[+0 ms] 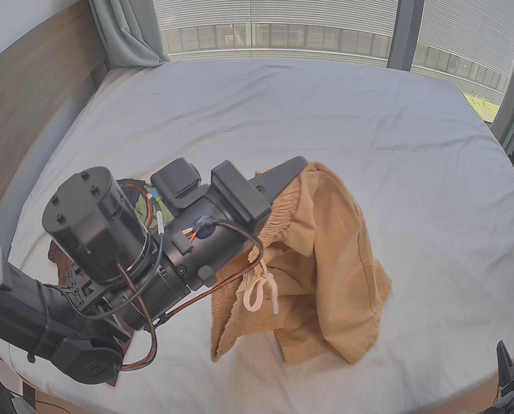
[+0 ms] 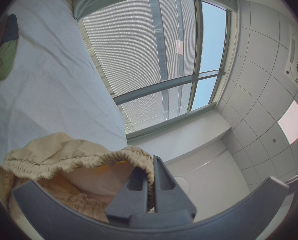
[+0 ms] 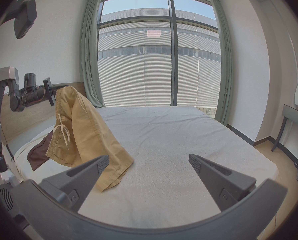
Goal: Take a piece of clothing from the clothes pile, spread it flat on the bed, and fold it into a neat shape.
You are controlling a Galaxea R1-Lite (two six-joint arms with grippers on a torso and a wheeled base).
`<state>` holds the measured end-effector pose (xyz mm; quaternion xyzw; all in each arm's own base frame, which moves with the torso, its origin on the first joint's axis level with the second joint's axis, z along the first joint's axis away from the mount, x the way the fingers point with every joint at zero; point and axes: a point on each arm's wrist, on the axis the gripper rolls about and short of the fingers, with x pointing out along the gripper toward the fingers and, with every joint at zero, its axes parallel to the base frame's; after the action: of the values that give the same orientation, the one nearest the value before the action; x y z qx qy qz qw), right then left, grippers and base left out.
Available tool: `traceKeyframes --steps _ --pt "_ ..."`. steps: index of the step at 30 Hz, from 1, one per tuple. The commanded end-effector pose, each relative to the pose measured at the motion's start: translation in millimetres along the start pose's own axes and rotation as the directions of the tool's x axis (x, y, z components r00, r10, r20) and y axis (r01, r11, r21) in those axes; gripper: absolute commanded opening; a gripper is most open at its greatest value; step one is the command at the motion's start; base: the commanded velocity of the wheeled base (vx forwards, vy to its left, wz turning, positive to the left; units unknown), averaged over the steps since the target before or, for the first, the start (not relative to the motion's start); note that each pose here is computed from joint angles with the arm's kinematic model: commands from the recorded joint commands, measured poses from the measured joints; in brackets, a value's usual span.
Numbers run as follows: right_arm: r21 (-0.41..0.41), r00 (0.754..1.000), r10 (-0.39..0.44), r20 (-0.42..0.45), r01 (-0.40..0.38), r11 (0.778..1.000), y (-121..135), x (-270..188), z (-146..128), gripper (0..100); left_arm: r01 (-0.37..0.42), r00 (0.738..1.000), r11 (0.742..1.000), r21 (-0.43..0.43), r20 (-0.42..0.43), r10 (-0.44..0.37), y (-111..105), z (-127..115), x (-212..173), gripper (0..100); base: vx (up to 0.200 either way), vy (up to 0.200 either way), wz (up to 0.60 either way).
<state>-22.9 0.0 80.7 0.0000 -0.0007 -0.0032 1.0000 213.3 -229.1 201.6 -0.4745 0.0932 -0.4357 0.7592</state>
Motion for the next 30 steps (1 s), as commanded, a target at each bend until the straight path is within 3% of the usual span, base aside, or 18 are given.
traceKeyframes --steps 1,10,18,30 --pt "0.000 1.000 0.000 -0.001 0.000 1.000 0.0 0.1 -5.3 100 -0.091 0.996 0.996 0.013 0.002 0.091 33.9 -2.0 -9.7 0 0.000 0.000 0.00" --pt "0.000 1.000 0.000 -0.001 0.000 1.000 0.0 0.1 -5.3 100 -0.126 0.991 0.992 0.025 0.046 0.124 57.0 0.9 -22.7 0 0.000 0.000 0.00" --pt "0.000 1.000 0.000 -0.001 0.000 1.000 0.0 0.1 -5.3 100 -0.171 0.984 0.984 0.057 0.053 0.168 64.9 4.0 -30.9 0 0.000 0.000 0.00" --pt "-0.002 1.000 0.000 -0.001 0.000 1.000 0.0 0.1 -5.3 100 -0.323 0.946 0.933 0.157 0.072 0.315 93.5 14.8 -59.1 0 0.000 0.000 0.00"
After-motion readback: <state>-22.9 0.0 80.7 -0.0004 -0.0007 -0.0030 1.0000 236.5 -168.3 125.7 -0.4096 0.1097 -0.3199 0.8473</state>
